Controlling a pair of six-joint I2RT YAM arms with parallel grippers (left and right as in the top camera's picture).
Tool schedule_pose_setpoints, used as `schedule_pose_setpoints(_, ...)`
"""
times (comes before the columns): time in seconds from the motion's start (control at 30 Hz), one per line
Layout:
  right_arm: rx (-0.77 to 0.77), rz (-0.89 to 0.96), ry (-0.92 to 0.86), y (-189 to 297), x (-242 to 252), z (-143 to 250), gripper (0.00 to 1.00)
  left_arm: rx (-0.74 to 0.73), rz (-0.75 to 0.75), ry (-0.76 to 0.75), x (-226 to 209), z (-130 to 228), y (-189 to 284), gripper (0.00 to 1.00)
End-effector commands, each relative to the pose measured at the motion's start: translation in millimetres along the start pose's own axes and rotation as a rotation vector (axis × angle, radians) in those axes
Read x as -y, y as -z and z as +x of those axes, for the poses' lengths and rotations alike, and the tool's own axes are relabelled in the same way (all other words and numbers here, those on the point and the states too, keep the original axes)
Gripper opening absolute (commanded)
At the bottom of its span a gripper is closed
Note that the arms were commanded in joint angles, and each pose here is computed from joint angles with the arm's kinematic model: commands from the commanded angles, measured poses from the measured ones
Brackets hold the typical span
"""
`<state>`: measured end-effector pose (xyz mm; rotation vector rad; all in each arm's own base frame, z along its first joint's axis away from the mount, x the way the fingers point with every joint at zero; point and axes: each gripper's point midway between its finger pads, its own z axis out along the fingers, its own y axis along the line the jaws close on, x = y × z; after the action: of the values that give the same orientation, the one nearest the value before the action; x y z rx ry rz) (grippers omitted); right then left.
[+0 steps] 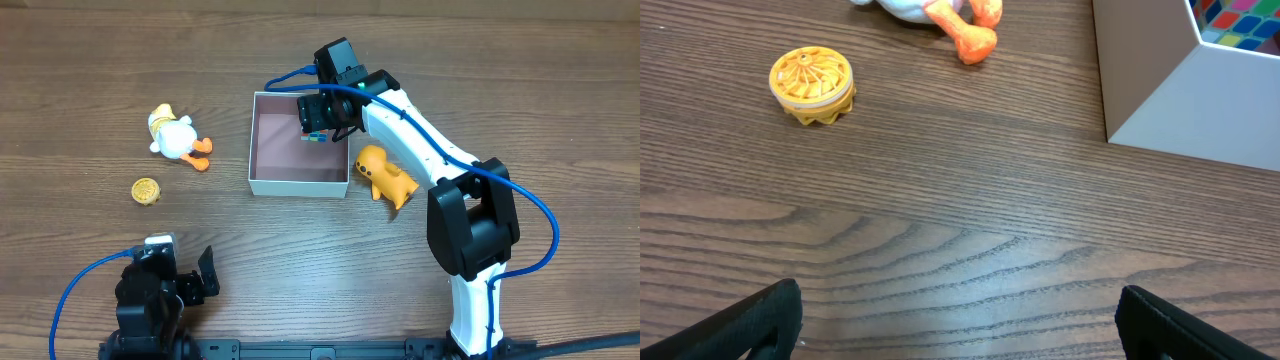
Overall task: Pack container
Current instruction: 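Lift the cube and carry it over the box with the right gripper, then lower the cube into the box and open the right gripper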
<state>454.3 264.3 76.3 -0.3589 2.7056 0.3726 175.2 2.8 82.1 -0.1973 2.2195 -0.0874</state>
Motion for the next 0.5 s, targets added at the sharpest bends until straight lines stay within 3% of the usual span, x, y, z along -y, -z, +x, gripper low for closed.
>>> schedule_pose_setpoints(0.0, 0.027, -0.024, 0.006, 5.4, -5.0, -10.5, 0.80, 0.009, -0.005, -0.019, -1.2, -1.1, -0.3, 1.00)
schedule_pose_setpoints(0.17, 0.018, -0.089, 0.037, 12.8, -28.8, -11.4, 0.89, 0.010, -0.005, -0.019, -1.2, -1.2, -0.2, 1.00)
schedule_pose_setpoints(0.47, 0.036, -0.134, 0.187, 21.2, -79.3, -8.0, 0.90, 0.010, -0.005, -0.019, -1.2, -1.2, -0.2, 1.00)
